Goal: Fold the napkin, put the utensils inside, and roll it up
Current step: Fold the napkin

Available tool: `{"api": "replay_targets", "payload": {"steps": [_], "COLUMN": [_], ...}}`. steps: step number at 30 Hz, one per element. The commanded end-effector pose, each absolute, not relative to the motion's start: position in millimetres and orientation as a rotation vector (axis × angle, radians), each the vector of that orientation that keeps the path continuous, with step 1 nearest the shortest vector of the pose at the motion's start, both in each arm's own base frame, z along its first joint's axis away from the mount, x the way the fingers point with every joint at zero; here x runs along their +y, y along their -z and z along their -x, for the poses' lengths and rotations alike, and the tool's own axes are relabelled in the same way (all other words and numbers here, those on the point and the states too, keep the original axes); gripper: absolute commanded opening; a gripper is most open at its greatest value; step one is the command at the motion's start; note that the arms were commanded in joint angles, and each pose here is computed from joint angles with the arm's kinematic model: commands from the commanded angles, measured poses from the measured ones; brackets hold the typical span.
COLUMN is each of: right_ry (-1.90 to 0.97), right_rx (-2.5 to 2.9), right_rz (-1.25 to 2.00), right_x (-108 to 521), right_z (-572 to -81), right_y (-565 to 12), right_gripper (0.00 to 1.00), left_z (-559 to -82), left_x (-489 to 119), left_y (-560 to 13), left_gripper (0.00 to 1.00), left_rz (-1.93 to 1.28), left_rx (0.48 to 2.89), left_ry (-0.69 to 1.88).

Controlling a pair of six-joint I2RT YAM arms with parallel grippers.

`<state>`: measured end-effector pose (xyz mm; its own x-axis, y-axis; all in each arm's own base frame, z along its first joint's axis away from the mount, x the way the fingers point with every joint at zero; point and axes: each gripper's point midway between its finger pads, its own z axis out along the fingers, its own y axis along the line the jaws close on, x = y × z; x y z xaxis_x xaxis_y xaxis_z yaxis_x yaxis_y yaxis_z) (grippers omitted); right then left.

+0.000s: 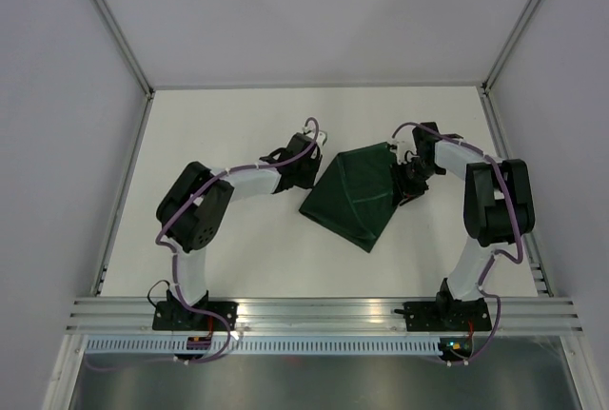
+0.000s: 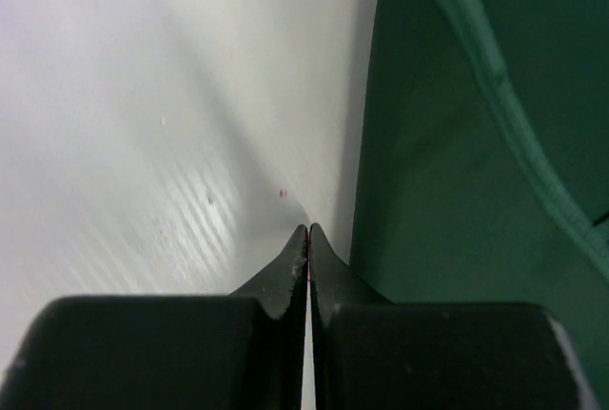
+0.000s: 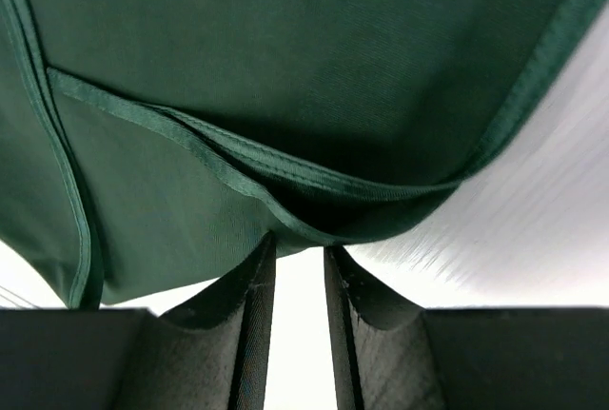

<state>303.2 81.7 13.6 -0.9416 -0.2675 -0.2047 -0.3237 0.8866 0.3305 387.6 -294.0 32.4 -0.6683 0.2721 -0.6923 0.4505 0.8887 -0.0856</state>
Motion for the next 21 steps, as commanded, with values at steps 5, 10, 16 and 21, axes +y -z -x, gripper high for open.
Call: {"api": "replay_targets", "payload": {"steps": [5,10,16,21], "right_ry": [-0.383,-0.369,-0.381,-0.404], "right_rx": [2.895,2.876,2.86,2.854], "right_rz": [0.429,0.414,0.425,0.445], "right_x": [70.3,71.9,78.4,88.0], "right_z": [-345.0,-373.3,-393.9,-402.0], "right_y": [-1.1,-0.2,1.1,0.4], "right_gripper": [0.33,0.33,0.33,0.34], "left_z": [-368.0,-358.8,-342.9,-331.5], "left_x": [-287.2,-278.7,-263.9,-259.2], "left_y": [-51.6,-63.0,-75.8,-108.2], "left_gripper": [0.02,0.02,0.06,0.09], "left_rz": [-0.402,-0.362,-0.33,-0.304], "left_rx": [2.32,2.301,2.281,2.183], "left_ry": [0.419,0.43,0.433,0.507]}}
